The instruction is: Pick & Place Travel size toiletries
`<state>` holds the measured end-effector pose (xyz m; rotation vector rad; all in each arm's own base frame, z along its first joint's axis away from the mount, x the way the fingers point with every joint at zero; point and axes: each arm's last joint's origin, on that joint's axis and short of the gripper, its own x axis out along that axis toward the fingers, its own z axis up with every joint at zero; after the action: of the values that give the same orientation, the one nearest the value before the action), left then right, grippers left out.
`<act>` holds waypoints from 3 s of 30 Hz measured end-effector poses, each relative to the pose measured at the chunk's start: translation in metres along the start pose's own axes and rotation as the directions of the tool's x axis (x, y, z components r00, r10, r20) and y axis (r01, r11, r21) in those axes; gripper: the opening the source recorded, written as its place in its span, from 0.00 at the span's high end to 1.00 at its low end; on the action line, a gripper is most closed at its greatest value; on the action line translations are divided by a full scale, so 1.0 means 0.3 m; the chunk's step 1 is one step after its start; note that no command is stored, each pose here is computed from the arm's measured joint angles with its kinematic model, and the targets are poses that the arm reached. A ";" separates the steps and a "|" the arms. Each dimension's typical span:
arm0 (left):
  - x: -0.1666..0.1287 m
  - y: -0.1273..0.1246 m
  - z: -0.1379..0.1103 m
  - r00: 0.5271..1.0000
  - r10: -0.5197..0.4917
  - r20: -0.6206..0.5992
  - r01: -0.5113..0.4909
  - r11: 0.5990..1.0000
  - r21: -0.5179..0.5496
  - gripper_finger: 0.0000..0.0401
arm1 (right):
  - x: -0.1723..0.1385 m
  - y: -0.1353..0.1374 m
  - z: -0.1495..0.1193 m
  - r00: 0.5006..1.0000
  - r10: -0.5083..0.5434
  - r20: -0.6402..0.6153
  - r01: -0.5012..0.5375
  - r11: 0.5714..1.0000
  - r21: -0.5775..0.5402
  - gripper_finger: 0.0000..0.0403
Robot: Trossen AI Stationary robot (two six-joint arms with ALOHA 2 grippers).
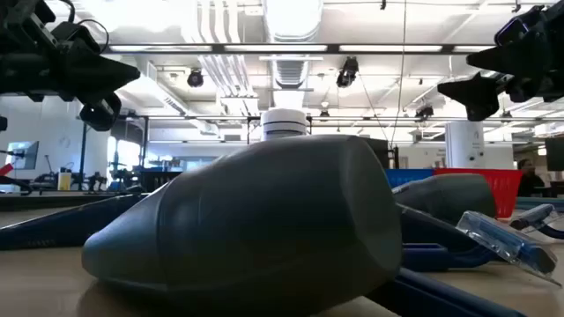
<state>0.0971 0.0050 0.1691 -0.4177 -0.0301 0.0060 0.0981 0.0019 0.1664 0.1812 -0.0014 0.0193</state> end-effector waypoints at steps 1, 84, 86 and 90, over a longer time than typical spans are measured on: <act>0.000 0.000 0.000 1.000 0.000 0.000 0.000 1.000 0.000 0.94 | 0.000 0.000 0.000 1.000 0.000 0.000 0.000 1.000 0.000 0.20; 0.000 0.000 0.000 1.000 0.000 0.000 0.000 1.000 0.000 0.94 | -0.001 0.001 0.012 0.999 0.003 0.035 -0.033 0.431 0.902 0.12; 0.000 0.000 0.000 1.000 0.000 0.000 0.000 1.000 0.000 0.94 | -0.001 0.001 0.013 0.999 -0.005 0.041 -0.036 0.407 0.913 0.11; 0.000 0.000 0.000 1.000 0.000 0.000 0.000 1.000 0.000 0.94 | -0.001 -0.007 0.021 0.993 -0.089 0.075 -0.027 0.449 0.893 0.11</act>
<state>0.0972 0.0050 0.1690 -0.4177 -0.0298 0.0062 0.0979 -0.0012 0.1722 1.2875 -0.1051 -0.0313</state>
